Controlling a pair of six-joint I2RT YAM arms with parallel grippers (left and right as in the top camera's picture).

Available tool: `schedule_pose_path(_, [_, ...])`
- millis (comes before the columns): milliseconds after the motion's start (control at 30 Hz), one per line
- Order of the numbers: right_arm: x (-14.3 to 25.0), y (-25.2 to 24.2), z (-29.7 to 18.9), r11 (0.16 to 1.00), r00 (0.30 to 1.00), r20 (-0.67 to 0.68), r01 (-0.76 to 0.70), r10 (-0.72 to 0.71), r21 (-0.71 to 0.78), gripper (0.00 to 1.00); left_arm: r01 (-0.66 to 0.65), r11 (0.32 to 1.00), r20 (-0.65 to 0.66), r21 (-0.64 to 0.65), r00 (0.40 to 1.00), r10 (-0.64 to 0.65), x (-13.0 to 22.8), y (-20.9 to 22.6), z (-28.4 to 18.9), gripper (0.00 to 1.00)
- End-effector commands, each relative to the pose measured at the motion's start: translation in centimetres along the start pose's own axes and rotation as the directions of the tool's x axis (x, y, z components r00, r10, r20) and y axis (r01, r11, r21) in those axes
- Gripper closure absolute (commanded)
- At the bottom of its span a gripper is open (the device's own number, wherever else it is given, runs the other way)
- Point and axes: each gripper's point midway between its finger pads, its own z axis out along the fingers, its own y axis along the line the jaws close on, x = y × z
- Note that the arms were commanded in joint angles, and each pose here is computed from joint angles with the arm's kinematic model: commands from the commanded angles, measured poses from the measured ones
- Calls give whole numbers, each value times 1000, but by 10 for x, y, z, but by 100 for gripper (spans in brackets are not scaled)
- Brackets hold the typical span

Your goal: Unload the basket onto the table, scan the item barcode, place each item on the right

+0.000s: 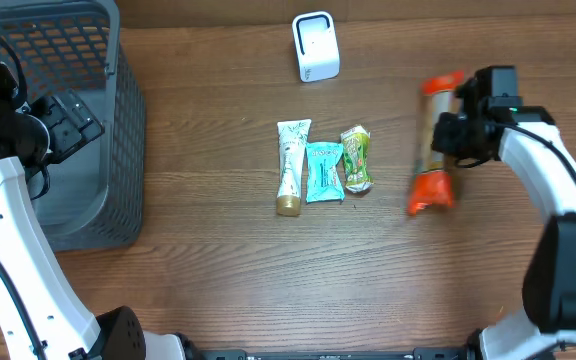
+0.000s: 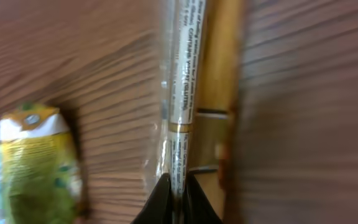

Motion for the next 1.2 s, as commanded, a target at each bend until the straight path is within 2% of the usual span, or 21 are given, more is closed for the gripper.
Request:
schedule_pose_path(0, [-35, -20, -52, 968, 981, 195, -29, -21, 249, 96, -20, 1000, 4, -11, 1000, 20, -1, 1, 0, 0])
schedule_pose_path(167, [-18, -15, -33, 937, 984, 177, -51, -12, 346, 96, -20, 1000, 4, -11, 1000, 20, -1, 1, 0, 0])
schedule_pose_path(367, [14, 13, 22, 944, 996, 90, -23, -7, 329, 96, -20, 1000, 4, -11, 1000, 20, -1, 1, 0, 0])
schedule_pose_path(500, [33, 53, 46, 970, 997, 30, 56, -65, 235, 96, -20, 1000, 4, -11, 1000, 20, -1, 1, 0, 0])
schedule_pose_path(700, [49, 105, 54, 986, 991, 16, 133, -135, 100, 96, -20, 1000, 4, -11, 1000, 20, -1, 1, 0, 0])
schedule_pose_path(900, [72, 128, 72, 987, 987, -40, 159, -157, 38, 96, -20, 1000, 4, -11, 1000, 20, -1, 1, 0, 0])
schedule_pose_path(1033, [74, 122, 74, 989, 993, -32, 119, -116, 92, 96, -20, 1000, 4, -11, 1000, 20, -1, 1, 0, 0])
schedule_pose_path(1167, [48, 101, 51, 982, 998, 42, 32, -40, 185, 96, -20, 1000, 4, -11, 1000, 20, -1, 1, 0, 0])
